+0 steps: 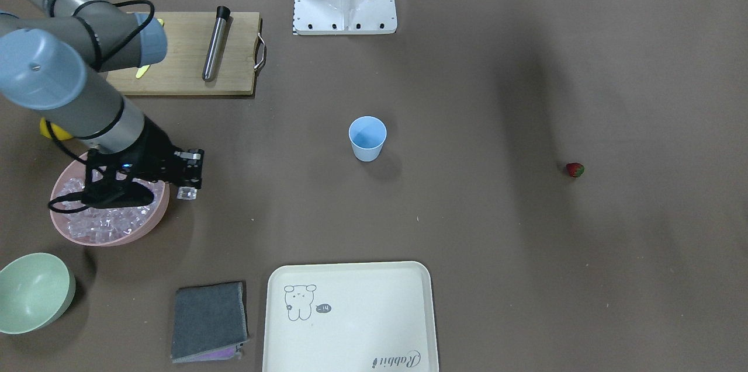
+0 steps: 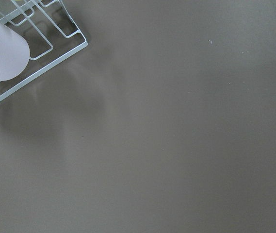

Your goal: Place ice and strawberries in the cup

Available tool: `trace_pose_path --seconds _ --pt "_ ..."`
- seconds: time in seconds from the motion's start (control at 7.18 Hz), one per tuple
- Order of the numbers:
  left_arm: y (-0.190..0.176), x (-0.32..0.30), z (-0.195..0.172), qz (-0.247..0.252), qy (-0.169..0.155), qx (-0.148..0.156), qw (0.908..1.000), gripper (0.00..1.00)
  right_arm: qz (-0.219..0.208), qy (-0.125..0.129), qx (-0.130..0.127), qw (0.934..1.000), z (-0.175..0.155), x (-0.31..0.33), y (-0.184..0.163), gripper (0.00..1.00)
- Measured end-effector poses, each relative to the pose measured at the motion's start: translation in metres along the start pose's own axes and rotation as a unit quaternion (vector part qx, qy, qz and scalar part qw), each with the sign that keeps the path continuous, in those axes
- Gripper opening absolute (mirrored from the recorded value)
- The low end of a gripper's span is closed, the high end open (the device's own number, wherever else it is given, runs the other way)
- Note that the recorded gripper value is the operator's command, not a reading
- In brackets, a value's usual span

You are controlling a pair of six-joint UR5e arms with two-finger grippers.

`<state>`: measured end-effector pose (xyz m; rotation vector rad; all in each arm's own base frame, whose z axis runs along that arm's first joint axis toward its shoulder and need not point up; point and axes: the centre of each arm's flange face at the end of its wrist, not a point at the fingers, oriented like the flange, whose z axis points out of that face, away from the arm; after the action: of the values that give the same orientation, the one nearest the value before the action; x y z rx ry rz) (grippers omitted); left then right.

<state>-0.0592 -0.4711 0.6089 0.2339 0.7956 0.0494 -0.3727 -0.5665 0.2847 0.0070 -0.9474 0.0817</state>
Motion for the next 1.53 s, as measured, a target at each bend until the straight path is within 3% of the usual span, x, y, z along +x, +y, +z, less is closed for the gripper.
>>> trace_pose_path --seconds 0.42,0.7,0.98,1.39,1.53 --pt "0.0 0.0 0.0 -0.001 0.0 0.001 1.0 0.98 0.06 -0.035 -0.003 0.9976 0.013 -0.117 0.064 0.0" --pt "0.001 -0.001 0.001 -0.003 0.0 -0.001 1.0 0.98 0.077 -0.054 -0.003 0.9956 0.021 -0.18 0.107 0.0" --pt "0.003 -0.004 0.005 -0.005 0.0 -0.005 1.0 0.98 0.083 -0.053 -0.002 0.9951 0.042 -0.218 0.143 0.0" --pt "0.004 -0.008 0.008 -0.008 0.0 -0.008 0.9999 0.98 0.088 -0.042 -0.005 0.9952 0.067 -0.242 0.154 0.0" --pt "0.004 -0.008 0.008 -0.008 0.0 -0.008 0.9999 0.98 0.089 -0.041 -0.004 0.9952 0.074 -0.242 0.151 0.2"
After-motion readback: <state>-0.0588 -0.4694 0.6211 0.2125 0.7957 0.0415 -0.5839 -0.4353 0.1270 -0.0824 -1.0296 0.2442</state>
